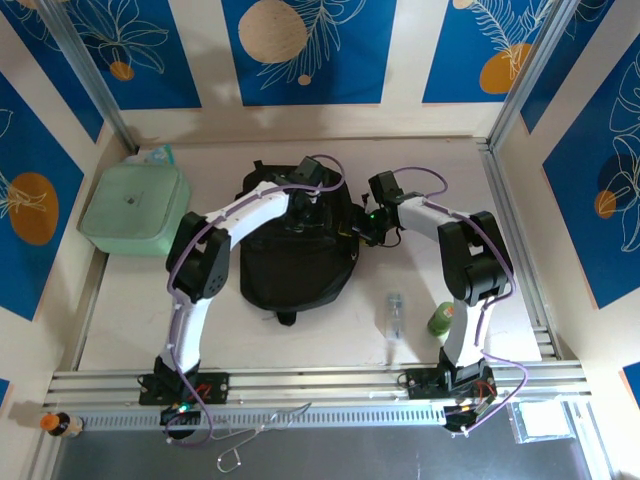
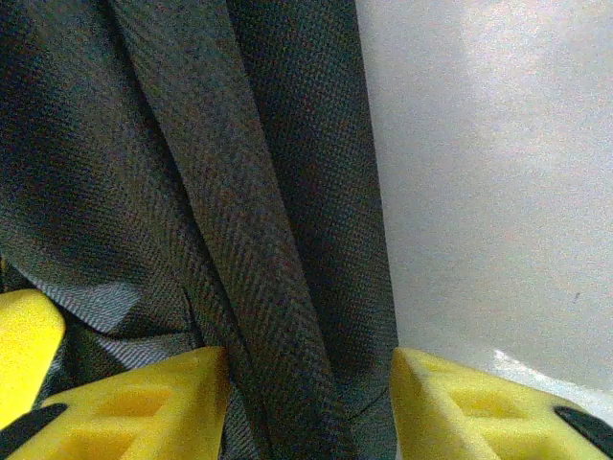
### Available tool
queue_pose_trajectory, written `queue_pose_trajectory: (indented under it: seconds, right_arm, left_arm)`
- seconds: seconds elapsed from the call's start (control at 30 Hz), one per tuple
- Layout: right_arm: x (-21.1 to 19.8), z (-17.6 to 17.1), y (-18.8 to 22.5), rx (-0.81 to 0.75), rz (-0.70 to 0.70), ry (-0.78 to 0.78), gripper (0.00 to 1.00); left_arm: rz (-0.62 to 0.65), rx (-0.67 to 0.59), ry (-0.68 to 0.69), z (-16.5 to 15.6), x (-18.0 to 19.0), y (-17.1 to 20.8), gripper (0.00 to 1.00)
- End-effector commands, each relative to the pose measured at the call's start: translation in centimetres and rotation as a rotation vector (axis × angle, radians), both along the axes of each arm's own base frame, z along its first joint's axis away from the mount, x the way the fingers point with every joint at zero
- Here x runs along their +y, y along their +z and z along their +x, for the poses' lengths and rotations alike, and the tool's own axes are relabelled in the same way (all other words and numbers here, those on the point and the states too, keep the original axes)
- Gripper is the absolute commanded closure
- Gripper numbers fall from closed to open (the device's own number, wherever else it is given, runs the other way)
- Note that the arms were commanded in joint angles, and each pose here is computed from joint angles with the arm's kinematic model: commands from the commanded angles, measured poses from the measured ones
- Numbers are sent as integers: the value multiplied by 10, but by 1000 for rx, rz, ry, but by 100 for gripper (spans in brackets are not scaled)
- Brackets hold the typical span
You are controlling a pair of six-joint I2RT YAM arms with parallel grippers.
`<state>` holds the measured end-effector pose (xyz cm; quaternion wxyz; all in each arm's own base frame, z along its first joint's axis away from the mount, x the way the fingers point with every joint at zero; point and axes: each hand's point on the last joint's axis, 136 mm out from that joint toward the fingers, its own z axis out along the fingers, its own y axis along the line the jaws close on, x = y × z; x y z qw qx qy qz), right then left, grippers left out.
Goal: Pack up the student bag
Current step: Unzip the student bag at the top-center of the table.
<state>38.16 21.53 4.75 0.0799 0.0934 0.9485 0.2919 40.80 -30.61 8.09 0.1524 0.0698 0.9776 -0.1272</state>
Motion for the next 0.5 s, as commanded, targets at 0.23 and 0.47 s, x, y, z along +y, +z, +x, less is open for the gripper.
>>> queue_pose_trajectory:
  seconds: [0.23, 0.47]
  right_arm:
    - [0, -12, -14, 50, -17, 3, 56]
    - [-1, -13, -16, 50, -22, 0, 57]
  left_arm:
    - [-69, -16, 93, 12, -18, 17, 50]
    - [-14, 7, 136, 7, -8, 1, 60]
